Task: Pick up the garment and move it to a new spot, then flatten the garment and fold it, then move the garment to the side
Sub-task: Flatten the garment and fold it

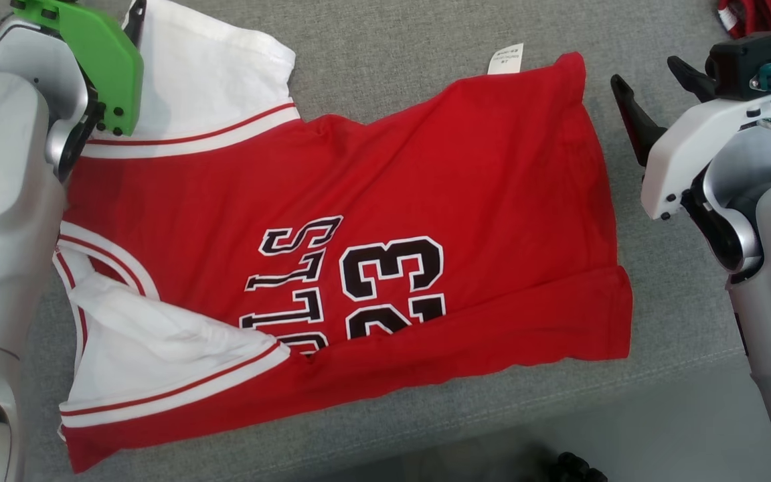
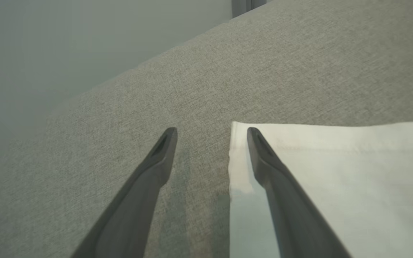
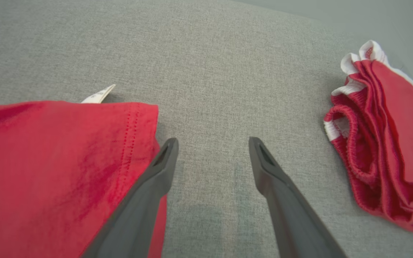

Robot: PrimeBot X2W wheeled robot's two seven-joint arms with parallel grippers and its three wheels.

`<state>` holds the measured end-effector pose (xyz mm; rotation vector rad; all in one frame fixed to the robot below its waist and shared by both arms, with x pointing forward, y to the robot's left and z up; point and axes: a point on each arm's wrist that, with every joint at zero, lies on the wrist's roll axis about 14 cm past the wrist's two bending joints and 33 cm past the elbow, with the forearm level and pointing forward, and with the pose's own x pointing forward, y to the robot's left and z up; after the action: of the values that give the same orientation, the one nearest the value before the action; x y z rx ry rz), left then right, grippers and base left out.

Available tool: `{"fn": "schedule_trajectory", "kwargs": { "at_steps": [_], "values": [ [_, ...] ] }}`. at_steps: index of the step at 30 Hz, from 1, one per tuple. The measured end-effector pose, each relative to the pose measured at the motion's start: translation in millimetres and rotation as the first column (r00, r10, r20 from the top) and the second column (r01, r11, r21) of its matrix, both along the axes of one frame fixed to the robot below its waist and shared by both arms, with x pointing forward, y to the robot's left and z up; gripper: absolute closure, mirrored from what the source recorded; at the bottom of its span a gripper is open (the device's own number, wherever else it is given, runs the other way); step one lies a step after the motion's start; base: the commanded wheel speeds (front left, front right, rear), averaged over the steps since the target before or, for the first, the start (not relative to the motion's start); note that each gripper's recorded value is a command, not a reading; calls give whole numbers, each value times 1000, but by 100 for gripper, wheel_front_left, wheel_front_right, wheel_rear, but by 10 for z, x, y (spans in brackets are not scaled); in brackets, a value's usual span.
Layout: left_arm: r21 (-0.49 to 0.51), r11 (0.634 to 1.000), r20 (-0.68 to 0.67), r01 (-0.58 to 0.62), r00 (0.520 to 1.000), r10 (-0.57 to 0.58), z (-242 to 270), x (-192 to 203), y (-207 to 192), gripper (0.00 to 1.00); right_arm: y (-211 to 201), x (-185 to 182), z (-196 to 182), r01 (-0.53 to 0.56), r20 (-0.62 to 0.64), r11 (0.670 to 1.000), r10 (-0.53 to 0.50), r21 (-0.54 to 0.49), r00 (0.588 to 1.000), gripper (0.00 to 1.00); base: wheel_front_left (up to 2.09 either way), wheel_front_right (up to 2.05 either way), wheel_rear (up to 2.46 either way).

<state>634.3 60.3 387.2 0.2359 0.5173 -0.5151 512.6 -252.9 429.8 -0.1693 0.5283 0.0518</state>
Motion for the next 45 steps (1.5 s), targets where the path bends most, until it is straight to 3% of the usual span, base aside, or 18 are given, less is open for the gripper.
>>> {"fn": "schedule_trajectory", "kwargs": {
  "at_steps": [3,5,7,9,17,27,45],
  "values": [
    [16,1000,-29,-2,1000,3,-116,37,2,0,-3,41,-43,0,-4,1000,0,-3,1000,0,0,0,0],
    [20,1000,-47,-7,999,7,-184,51,5,17,-3,69,-75,0,-8,1000,0,-5,1000,0,0,0,0],
    [24,1000,-60,-6,998,8,-220,61,-16,53,-2,102,-97,-2,-11,1000,2,-8,1000,0,0,0,0],
    [28,1000,-72,-2,997,4,-245,46,-46,100,16,138,-120,-8,-20,1000,7,-8,1000,0,0,0,0],
    [20,1000,-100,2,995,0,-314,-19,-122,100,71,352,-176,11,-80,999,-8,31,997,0,0,0,0],
    [12,1000,-96,-2,995,3,-315,-28,-130,100,359,567,-159,-8,-60,994,15,107,998,0,0,0,0],
    [13,1000,-108,7,994,-6,-259,-90,-183,100,325,73,-276,-6,-199,996,23,84,980,0,0,0,0]
  ]
}}
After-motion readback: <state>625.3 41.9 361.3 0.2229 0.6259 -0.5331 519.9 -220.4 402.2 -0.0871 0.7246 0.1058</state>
